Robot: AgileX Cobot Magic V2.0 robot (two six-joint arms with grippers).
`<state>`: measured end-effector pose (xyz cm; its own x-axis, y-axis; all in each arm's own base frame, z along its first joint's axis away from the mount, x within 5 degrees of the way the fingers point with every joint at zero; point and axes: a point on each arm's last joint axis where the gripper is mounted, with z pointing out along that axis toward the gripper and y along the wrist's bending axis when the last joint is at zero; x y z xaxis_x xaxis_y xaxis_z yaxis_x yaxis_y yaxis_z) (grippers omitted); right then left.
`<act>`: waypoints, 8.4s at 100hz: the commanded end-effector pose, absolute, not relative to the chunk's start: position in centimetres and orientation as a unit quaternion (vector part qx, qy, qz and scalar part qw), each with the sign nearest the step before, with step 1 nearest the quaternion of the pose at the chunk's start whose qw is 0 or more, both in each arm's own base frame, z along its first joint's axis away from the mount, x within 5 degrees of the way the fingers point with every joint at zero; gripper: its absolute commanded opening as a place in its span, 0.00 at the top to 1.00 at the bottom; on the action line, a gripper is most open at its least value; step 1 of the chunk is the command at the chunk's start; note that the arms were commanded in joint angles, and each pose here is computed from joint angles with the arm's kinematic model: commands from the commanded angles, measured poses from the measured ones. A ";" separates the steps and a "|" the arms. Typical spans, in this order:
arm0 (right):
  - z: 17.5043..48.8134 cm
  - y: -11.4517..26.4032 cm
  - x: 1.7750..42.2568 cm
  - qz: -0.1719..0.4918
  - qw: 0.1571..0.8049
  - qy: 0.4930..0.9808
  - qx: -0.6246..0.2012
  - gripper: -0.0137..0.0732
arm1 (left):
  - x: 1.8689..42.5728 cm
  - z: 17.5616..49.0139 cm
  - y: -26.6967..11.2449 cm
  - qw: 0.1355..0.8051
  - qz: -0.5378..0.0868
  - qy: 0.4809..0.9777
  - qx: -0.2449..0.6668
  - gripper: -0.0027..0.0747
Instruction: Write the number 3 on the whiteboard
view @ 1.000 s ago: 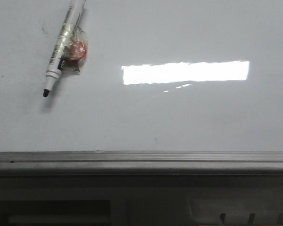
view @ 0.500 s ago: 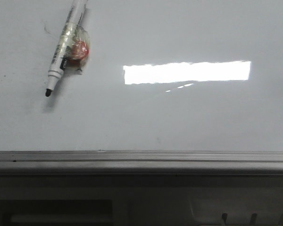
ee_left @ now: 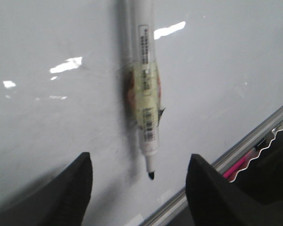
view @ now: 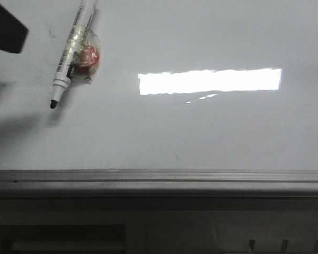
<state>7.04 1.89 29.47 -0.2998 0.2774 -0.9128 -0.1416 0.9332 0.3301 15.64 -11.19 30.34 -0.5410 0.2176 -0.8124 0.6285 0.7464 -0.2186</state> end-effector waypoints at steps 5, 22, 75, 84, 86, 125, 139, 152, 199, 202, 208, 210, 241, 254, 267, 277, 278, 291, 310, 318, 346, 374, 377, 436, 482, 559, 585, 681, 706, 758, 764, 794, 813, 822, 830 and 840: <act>31.0 1.7 7.4 0.172 0.623 0.762 0.042 0.30 | 17.3 31.1 -13.0 0.440 -0.263 0.827 0.231 0.46; 31.0 1.7 7.4 0.172 0.623 0.762 0.042 0.30 | 19.0 29.5 -13.8 0.426 -0.255 0.843 0.207 0.52; 37.1 3.5 5.8 0.137 0.659 0.718 -0.176 0.30 | 17.7 31.7 -14.8 0.425 -0.229 0.791 0.375 0.99; 38.7 5.3 6.2 0.174 0.621 0.709 -0.287 0.30 | 15.1 33.8 -15.5 0.435 -0.201 0.688 0.545 0.99; 38.9 5.7 6.4 0.184 0.610 0.706 -0.310 0.30 | 14.5 34.1 -15.6 0.437 -0.194 0.663 0.576 0.99; 38.8 12.6 10.9 0.269 0.519 0.667 -0.463 0.30 | 12.1 36.3 -15.9 0.502 -0.157 0.548 0.650 0.99; 39.4 14.5 11.9 0.274 0.543 0.651 -0.455 0.30 | 12.0 36.3 -15.9 0.500 -0.159 0.548 0.652 0.99; 39.5 16.5 12.1 0.293 0.519 0.642 -0.482 0.30 | 12.0 36.3 -15.9 0.500 -0.159 0.548 0.652 0.99; 38.0 19.2 13.3 0.309 0.468 0.658 -0.503 0.91 | 12.0 36.4 -15.9 0.494 -0.186 0.579 0.622 0.88; 38.0 19.2 13.3 0.309 0.470 0.658 -0.502 0.91 | 12.0 36.4 -15.9 0.492 -0.191 0.584 0.617 0.81; 38.1 19.2 13.3 0.308 0.470 0.658 -0.501 0.91 | 11.8 36.6 -15.8 0.494 -0.207 0.594 0.600 0.62; 38.1 19.2 13.4 0.308 0.471 0.658 -0.500 0.91 | 11.7 36.7 -15.8 0.494 -0.212 0.598 0.595 0.54; 38.5 19.1 14.0 0.298 0.501 0.657 -0.478 0.91 | 7.6 40.3 -11.1 0.576 -0.235 0.592 0.512 0.40; 38.9 19.0 14.5 0.283 0.530 0.653 -0.460 0.91 | 4.8 40.7 -7.2 0.618 -0.227 0.612 0.438 0.71; 38.9 19.2 15.7 0.257 0.561 0.653 -0.440 0.91 | 2.4 39.2 -4.2 0.651 -0.205 0.619 0.389 0.99; 38.2 19.3 16.8 0.245 0.557 0.666 -0.431 0.91 | 1.0 37.9 -2.9 0.670 -0.210 0.613 0.362 0.99; 38.0 19.3 17.0 0.243 0.556 0.669 -0.430 0.91 | 0.9 37.7 -2.8 0.669 -0.211 0.615 0.360 0.99; 36.8 18.8 19.1 0.223 0.542 0.696 -0.414 0.91 | -0.2 36.7 -2.0 0.678 -0.230 0.612 0.337 0.99; 35.9 17.4 21.1 0.201 0.530 0.725 -0.391 0.91 | -0.4 36.3 -1.8 0.677 -0.239 0.613 0.329 0.99; 35.7 16.6 21.7 0.192 0.528 0.735 -0.380 0.91 | -0.4 36.3 -1.8 0.677 -0.240 0.613 0.329 0.99; 34.5 14.3 21.8 0.190 0.482 0.767 -0.377 0.89 | -0.4 36.3 -1.8 0.677 -0.240 0.613 0.329 0.99; 31.7 14.9 20.6 0.207 0.451 0.786 -0.369 0.89 | -0.4 36.3 -1.8 0.677 -0.239 0.613 0.329 0.99; 31.4 15.3 20.7 0.206 0.450 0.786 -0.370 0.89 | -0.4 36.3 -1.8 0.677 -0.239 0.613 0.329 0.99; 31.9 11.4 19.9 0.188 0.454 0.805 -0.333 0.89 | -0.4 36.1 -1.9 0.676 -0.239 0.615 0.329 0.99; 26.8 18.2 20.1 0.228 0.403 0.811 -0.358 0.89 | -0.4 36.1 -1.9 0.676 -0.239 0.615 0.329 0.99; 43.5 18.7 12.3 0.272 0.408 0.598 -0.634 0.89 | 4.6 38.7 -8.7 0.515 -0.299 0.654 0.467 0.39; 43.5 20.7 10.6 0.246 0.434 0.547 -0.672 0.89 | 7.4 38.6 -12.3 0.406 -0.343 0.671 0.517 0.48; 45.4 15.9 12.7 0.229 0.473 0.681 -0.510 0.21 | 9.6 37.4 -12.7 0.421 -0.340 0.726 0.425 0.99; 46.8 10.5 11.5 0.185 0.537 0.702 -0.429 0.92 | 12.0 33.2 -11.6 0.489 -0.337 0.773 0.221 0.99; 42.5 9.5 10.4 0.206 0.532 0.722 -0.391 0.91 | 16.8 28.6 -12.5 0.512 -0.261 0.807 0.137 0.99; 42.5 9.6 10.4 0.215 0.531 0.722 -0.389 0.91 | 17.1 28.1 -12.8 0.503 -0.256 0.814 0.139 0.99; 42.4 9.8 10.1 0.233 0.520 0.724 -0.388 0.91 | 17.8 27.4 -13.0 0.498 -0.246 0.821 0.135 0.71; 42.5 9.8 10.1 0.236 0.519 0.724 -0.387 0.91 | 18.2 27.4 -13.0 0.511 -0.237 0.816 0.125 0.38; 42.5 9.8 10.1 0.236 0.519 0.724 -0.387 0.91 | 18.2 27.3 -13.0 0.510 -0.237 0.817 0.125 0.37; 42.5 9.8 10.1 0.236 0.520 0.724 -0.387 0.91 | 18.2 27.3 -13.0 0.510 -0.237 0.817 0.125 0.36; 42.6 9.6 9.8 0.235 0.524 0.721 -0.387 0.91 | 18.0 28.1 -12.8 0.521 -0.242 0.809 0.123 0.36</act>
<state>10.13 9.90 41.16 -0.1945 -0.3875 -0.9011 -0.8222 0.5654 -0.0657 17.25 -13.19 26.55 -0.5040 0.0231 -0.8634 0.4895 0.8312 -0.2635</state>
